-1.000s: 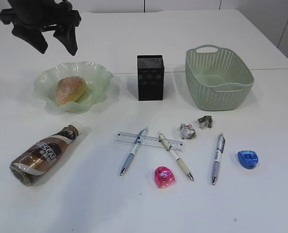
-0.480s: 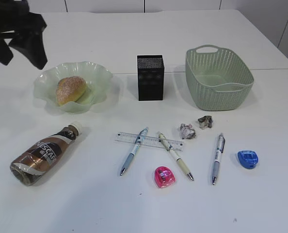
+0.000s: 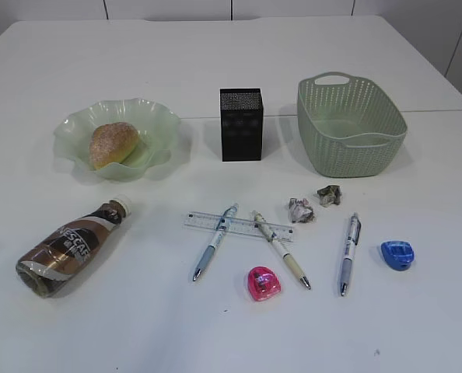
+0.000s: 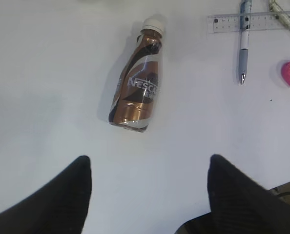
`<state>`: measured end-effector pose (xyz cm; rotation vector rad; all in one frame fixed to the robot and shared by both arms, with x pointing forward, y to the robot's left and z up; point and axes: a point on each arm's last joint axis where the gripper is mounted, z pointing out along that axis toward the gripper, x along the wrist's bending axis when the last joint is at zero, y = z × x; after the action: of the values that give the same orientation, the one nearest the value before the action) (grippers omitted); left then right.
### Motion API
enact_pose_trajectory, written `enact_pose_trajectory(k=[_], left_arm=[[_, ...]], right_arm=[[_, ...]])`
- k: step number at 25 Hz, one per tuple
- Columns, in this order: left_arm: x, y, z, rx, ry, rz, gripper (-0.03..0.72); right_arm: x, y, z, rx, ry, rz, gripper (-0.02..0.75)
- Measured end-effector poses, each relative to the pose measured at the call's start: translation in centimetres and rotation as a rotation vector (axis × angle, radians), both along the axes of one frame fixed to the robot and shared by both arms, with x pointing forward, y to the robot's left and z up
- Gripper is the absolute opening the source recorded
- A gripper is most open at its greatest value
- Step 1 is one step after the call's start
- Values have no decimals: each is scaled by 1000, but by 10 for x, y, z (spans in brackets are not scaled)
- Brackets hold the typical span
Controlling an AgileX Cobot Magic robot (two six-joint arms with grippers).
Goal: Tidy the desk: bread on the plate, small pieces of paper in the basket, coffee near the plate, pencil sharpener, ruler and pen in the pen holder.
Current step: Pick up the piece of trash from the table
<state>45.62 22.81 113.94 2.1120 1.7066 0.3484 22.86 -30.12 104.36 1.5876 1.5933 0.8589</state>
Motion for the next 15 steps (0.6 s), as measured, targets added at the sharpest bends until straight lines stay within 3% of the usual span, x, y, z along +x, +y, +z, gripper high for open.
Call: enact_pose_trajectory(k=[6, 15], left_arm=[[-48, 10, -16, -43, -91, -29, 519], [-99, 18, -36, -88, -189, -101, 519]], right_arm=[[1, 0, 1, 0, -1, 0, 415], [43, 1, 43, 11, -5, 11, 415]])
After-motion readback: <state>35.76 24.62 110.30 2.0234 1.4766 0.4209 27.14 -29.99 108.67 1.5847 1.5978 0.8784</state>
